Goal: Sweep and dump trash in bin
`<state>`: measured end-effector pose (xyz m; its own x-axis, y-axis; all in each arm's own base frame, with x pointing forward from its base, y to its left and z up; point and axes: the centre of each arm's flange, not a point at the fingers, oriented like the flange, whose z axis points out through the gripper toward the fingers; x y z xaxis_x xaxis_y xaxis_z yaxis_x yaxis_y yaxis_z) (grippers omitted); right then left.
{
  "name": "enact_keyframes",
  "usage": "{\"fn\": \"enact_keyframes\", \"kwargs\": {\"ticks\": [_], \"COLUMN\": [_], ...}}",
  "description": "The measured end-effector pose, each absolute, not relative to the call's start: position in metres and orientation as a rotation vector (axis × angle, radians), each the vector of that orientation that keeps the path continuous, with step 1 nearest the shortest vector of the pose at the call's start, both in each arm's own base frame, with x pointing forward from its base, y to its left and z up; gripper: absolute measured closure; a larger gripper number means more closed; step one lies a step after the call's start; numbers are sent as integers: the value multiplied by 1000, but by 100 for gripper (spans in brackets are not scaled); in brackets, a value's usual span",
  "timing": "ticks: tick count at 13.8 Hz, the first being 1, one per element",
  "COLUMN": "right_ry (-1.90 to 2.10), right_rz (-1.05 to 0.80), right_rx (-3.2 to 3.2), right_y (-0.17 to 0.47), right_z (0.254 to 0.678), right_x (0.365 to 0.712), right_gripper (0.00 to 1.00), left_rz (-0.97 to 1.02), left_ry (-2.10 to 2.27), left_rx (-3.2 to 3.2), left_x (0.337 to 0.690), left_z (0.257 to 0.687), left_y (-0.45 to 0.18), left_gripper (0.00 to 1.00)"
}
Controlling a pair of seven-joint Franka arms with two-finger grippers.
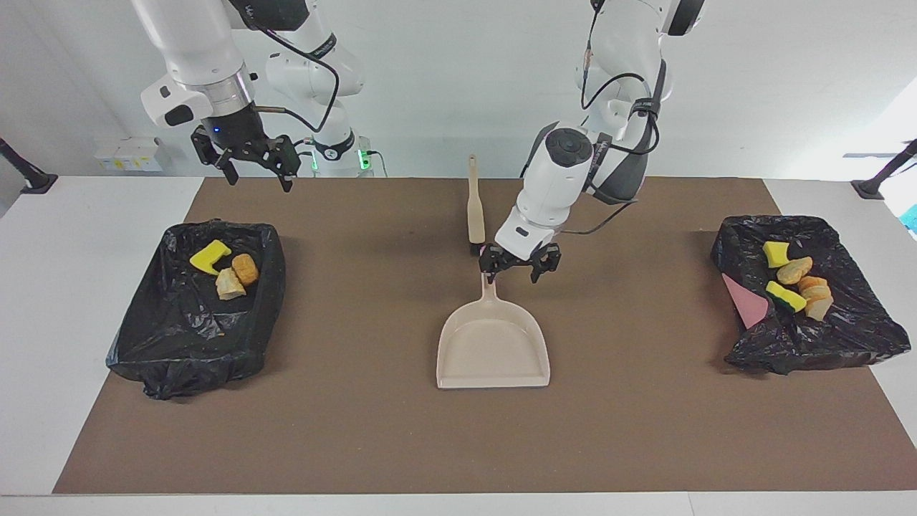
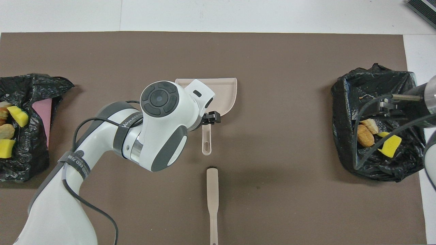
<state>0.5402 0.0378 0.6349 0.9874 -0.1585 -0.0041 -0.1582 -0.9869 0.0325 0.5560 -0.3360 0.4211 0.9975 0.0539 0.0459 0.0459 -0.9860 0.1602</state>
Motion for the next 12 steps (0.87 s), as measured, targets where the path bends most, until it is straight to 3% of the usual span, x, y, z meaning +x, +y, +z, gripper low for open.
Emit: {"fn": "enact_keyframes", "kwargs": {"ticks": [7,12], "right_ry": [-250,-250], "right_rz": [-10,-10], "right_rx": [3100,3100], "right_y": [37,37], "right_z": [635,635], "right_x": [540,540], "right_gripper": [0,0], "left_rz": [101,115], "left_ry": [-69,-219], "left_rx": [3008,3028], "left_x": [602,610], "left_z": [469,510], "left_y": [-212,-99], "left_gripper": [0,0]}}
